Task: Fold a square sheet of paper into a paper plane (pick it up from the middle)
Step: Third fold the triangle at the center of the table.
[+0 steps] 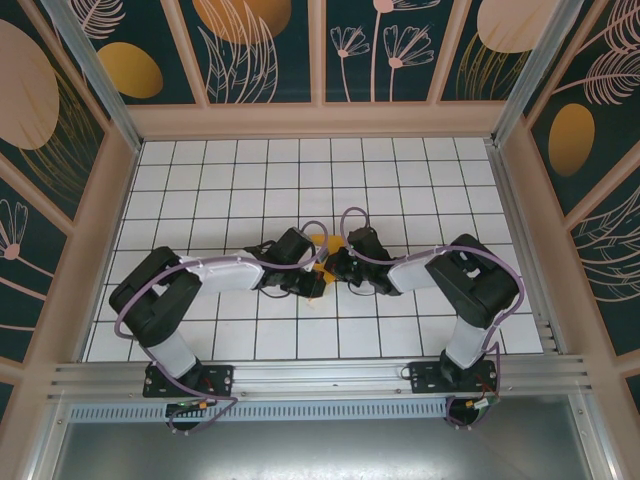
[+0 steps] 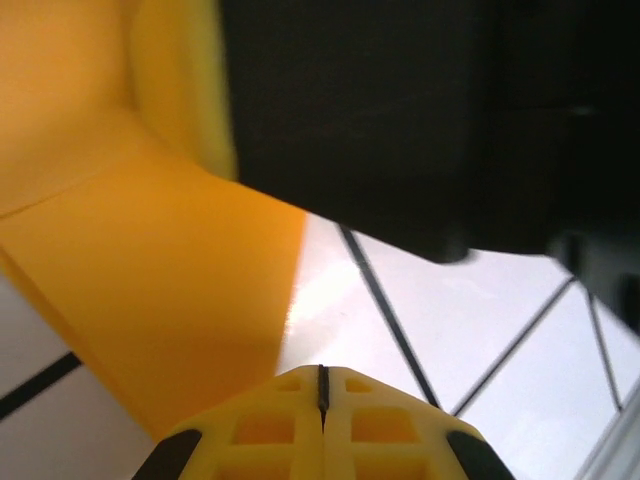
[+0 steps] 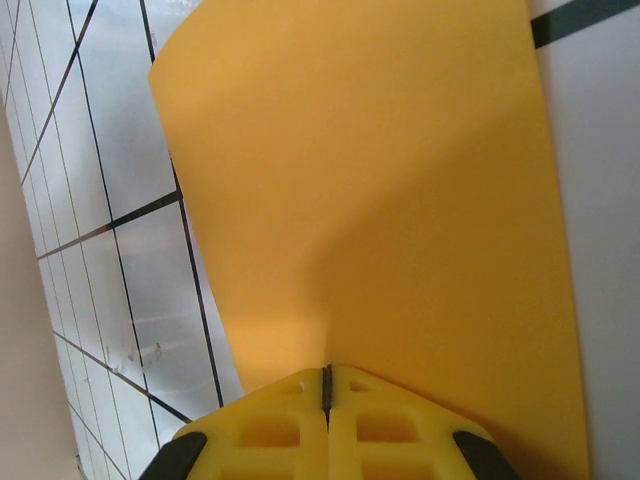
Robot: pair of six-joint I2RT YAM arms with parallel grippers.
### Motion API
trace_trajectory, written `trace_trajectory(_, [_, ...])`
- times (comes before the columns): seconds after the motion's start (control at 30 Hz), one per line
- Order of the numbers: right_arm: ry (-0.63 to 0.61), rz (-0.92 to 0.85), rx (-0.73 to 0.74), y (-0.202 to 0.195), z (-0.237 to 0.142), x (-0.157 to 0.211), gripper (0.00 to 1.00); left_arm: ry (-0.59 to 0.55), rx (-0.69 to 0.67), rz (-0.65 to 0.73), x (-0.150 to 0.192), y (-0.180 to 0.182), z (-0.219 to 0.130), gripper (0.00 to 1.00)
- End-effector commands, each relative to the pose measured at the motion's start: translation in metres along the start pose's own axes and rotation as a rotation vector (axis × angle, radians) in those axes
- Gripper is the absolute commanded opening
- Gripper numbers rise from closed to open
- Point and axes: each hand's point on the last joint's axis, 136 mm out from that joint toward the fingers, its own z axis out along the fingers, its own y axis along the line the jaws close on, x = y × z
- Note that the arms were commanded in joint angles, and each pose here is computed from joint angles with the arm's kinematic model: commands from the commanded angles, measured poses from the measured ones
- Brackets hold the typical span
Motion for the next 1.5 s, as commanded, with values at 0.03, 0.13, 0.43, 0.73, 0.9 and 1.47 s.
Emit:
trace_trajectory(0.03, [0.052, 0.020, 0.127, -0.039, 0.003, 0.021, 0.00, -0.007, -0.105, -0.007, -0.004, 0.021, 0.008, 0.00])
trace_trajectory(0.13, [0.048, 0.012, 0.134, -0.038, 0.002, 0.019, 0.00, 0.016, -0.145, -0.020, 0.004, 0.033, 0.013, 0.00])
trace_trajectory(0.43, [0.047, -0.022, 0.158, -0.036, 0.004, 0.015, 0.00, 0.037, -0.100, -0.029, 0.019, 0.029, 0.008, 0.00])
trace_trajectory(0.73, [0.047, -0.028, 0.186, -0.041, 0.003, 0.015, 0.00, 0.037, -0.096, -0.089, 0.026, 0.034, -0.001, 0.00])
trace_trajectory(0.9, [0.045, -0.029, 0.193, -0.043, 0.002, 0.015, 0.00, 0.078, -0.122, -0.120, 0.040, 0.044, 0.004, 0.00])
trace_trajectory(1.47, [0.046, -0.032, 0.205, -0.044, 0.002, 0.013, 0.00, 0.122, -0.207, -0.233, 0.070, 0.064, -0.004, 0.00])
